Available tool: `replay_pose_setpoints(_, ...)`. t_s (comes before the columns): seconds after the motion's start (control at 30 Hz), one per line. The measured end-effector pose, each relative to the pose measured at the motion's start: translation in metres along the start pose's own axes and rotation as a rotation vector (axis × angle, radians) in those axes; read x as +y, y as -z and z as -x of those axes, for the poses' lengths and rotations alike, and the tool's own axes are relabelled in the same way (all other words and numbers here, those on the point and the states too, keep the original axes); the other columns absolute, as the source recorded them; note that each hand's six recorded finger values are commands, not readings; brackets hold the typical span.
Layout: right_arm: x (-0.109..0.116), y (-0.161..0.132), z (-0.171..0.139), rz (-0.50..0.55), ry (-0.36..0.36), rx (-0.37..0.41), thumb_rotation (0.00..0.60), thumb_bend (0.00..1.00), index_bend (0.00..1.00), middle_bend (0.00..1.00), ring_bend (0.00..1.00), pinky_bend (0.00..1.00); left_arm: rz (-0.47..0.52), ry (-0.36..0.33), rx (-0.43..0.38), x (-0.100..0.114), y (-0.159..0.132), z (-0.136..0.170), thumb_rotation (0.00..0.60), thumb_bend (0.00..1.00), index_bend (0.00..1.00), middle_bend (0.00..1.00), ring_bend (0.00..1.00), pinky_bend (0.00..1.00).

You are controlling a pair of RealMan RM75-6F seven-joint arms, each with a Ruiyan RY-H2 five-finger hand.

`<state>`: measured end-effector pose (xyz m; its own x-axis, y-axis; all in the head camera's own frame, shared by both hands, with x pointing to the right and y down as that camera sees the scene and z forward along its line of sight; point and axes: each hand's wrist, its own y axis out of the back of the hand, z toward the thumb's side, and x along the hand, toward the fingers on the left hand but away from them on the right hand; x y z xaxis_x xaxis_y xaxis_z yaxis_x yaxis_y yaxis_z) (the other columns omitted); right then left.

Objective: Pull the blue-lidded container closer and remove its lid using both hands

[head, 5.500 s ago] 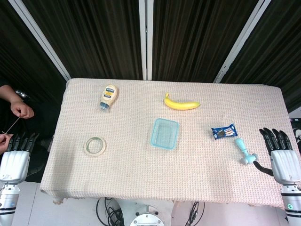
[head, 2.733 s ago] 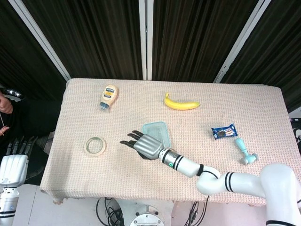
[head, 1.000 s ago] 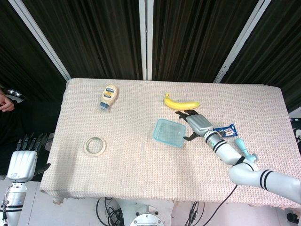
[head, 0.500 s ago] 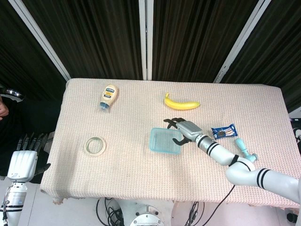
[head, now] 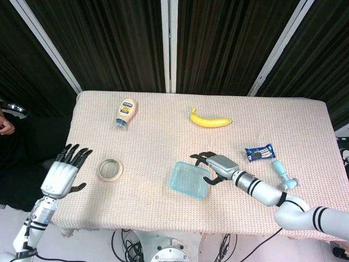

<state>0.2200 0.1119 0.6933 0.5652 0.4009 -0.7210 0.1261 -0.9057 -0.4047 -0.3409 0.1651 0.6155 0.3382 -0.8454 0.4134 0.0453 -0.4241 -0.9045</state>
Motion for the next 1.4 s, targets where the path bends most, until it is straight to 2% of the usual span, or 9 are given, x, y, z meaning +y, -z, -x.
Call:
replay_pose_setpoints(0.17, 0.017, 0.008, -0.017, -0.018, 0.081, -0.013, 0.6, 0.37, 0.0, 0.23, 0.0, 0.0, 0.038, 0.049, -0.17, -0.001, -0.047, -0.028, 0.6, 0.0, 0.08, 0.09, 0.0, 0.01)
replay_pose_setpoints(0.33, 0.04, 0.01, -0.046, -0.062, 0.208, -0.021, 0.6, 0.35, 0.0, 0.23, 0.0, 0.0, 0.064, 0.114, -0.346, -0.006, -0.104, -0.056, 0.6, 0.0, 0.03, 0.04, 0.0, 0.0)
replay_pose_setpoints(0.43, 0.049, 0.01, -0.066, -0.111, 0.278, -0.035, 0.6, 0.34, 0.0, 0.24, 0.0, 0.0, 0.072, 0.157, -0.437, -0.011, -0.14, -0.071, 0.6, 0.0, 0.01, 0.01, 0.0, 0.0)
replay_pose_setpoints(0.53, 0.054, 0.011, -0.088, -0.152, 0.347, -0.06, 0.6, 0.33, 0.0, 0.25, 0.0, 0.0, 0.084, 0.204, -0.492, -0.018, -0.172, -0.084, 0.6, 0.0, 0.0, 0.0, 0.0, 0.0)
replay_pose_setpoints(0.63, 0.054, 0.015, -0.108, -0.16, 0.401, -0.089, 0.6, 0.33, 0.0, 0.25, 0.0, 0.0, 0.089, 0.235, -0.513, -0.024, -0.196, -0.097, 0.6, 0.0, 0.0, 0.0, 0.0, 0.0)
replay_pose_setpoints(0.77, 0.05, 0.021, -0.126, -0.168, 0.436, -0.114, 0.6, 0.33, 0.0, 0.25, 0.0, 0.0, 0.063, 0.264, -0.519, -0.03, -0.221, -0.115, 0.6, 0.0, 0.0, 0.0, 0.0, 0.0)
replay_pose_setpoints(1.03, 0.042, 0.025, -0.133, -0.174, 0.44, -0.111, 0.6, 0.33, 0.0, 0.25, 0.0, 0.0, 0.038, 0.332, -0.462, -0.037, -0.25, -0.148, 0.6, 0.0, 0.0, 0.0, 0.0, 0.0)
replay_pose_setpoints(1.27, 0.039, 0.03, -0.134, -0.166, 0.437, -0.106, 0.6, 0.33, 0.0, 0.25, 0.0, 0.0, 0.045, 0.415, -0.383, -0.034, -0.26, -0.163, 0.6, 0.0, 0.0, 0.0, 0.0, 0.0)
replay_pose_setpoints(1.4, 0.035, 0.033, -0.133, -0.159, 0.427, -0.107, 0.6, 0.33, 0.0, 0.25, 0.0, 0.0, 0.042, 0.455, -0.368, -0.03, -0.269, -0.168, 0.6, 0.0, 0.0, 0.0, 0.0, 0.0)
